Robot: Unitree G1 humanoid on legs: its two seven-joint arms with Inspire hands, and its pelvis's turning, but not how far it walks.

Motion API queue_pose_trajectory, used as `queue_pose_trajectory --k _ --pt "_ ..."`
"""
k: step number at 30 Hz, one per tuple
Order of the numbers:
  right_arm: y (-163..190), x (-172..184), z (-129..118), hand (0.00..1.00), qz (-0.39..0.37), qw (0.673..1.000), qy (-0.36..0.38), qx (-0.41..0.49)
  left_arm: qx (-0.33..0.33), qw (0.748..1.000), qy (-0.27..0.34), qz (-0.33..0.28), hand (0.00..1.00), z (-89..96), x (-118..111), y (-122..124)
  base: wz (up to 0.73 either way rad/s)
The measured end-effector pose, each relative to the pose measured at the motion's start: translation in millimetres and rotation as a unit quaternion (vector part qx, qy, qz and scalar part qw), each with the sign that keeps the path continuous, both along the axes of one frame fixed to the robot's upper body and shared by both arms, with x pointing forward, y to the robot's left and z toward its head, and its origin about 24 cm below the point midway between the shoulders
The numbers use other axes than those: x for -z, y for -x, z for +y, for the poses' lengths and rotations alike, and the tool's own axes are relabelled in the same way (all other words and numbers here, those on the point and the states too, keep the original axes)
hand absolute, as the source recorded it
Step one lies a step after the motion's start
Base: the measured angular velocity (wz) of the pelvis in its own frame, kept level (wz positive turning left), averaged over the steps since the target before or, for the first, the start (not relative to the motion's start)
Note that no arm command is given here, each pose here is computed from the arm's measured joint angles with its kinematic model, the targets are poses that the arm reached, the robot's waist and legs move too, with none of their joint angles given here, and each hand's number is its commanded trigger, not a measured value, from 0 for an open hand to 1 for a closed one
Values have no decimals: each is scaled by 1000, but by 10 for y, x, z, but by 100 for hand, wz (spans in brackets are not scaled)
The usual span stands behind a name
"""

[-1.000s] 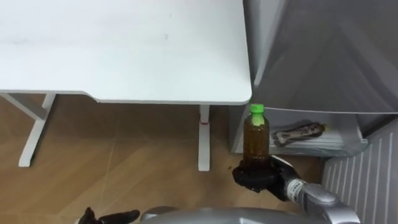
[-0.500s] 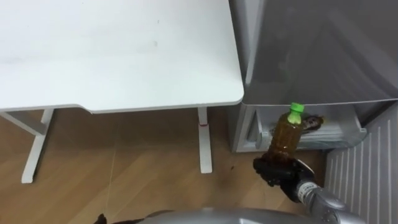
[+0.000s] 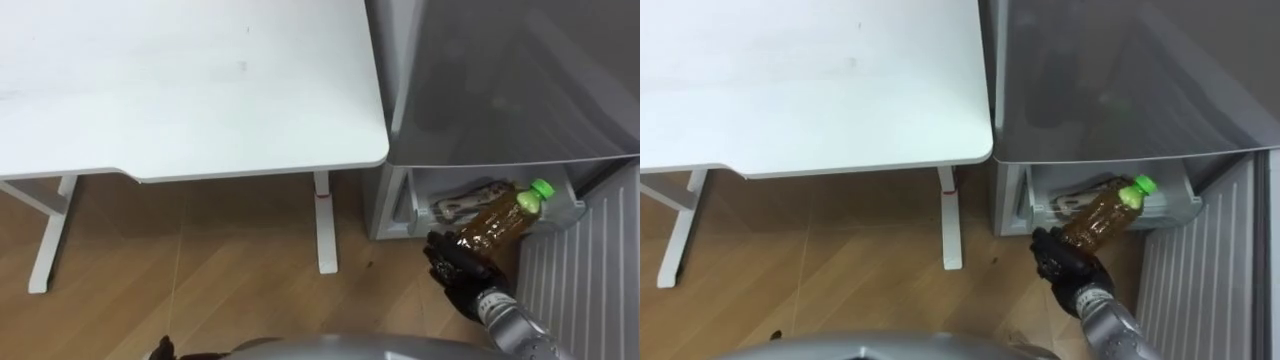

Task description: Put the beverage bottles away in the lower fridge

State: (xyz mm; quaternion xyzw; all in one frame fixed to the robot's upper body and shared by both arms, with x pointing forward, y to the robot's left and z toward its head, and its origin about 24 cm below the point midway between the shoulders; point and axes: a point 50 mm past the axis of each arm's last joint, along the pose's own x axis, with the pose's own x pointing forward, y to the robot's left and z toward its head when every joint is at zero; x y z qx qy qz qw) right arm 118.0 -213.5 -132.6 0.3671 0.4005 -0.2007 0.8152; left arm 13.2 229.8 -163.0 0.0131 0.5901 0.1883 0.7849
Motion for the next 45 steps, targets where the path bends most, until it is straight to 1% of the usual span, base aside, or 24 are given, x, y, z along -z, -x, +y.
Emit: queue_pose_trajectory --k 4,10,13,21,29,32,36,39,41,45 --pt "-12 -10 -21 100 -9 996 -42 76 20 1000 -4 4 0 -3 0 1 0" --pt "-52 -32 -51 100 -29 983 -85 160 48 999 -4 12 0 -15 4 30 0" --pt "-85 -45 -64 100 -39 978 -95 183 64 998 1 21 0 -28 8 76 0" --pt "-106 -40 -5 100 -43 967 -126 215 96 993 10 65 0 -51 19 247 0" --pt "-114 -41 -2 100 -46 965 -130 222 139 987 14 80 0 -83 28 257 0" --pt "-155 -54 -6 100 -51 964 -134 226 141 986 22 85 0 -97 34 246 2" --pt "-261 -101 -83 100 -70 956 -138 247 142 985 33 93 0 -106 39 263 5" --pt "-434 -127 -154 100 -80 952 -136 263 144 985 35 90 0 -98 39 222 7" --pt "-554 -155 -195 100 -87 948 -136 274 148 985 36 83 0 -105 42 151 9" --pt "-917 -314 -280 100 -124 936 -147 295 164 984 30 58 0 -102 43 -111 10"
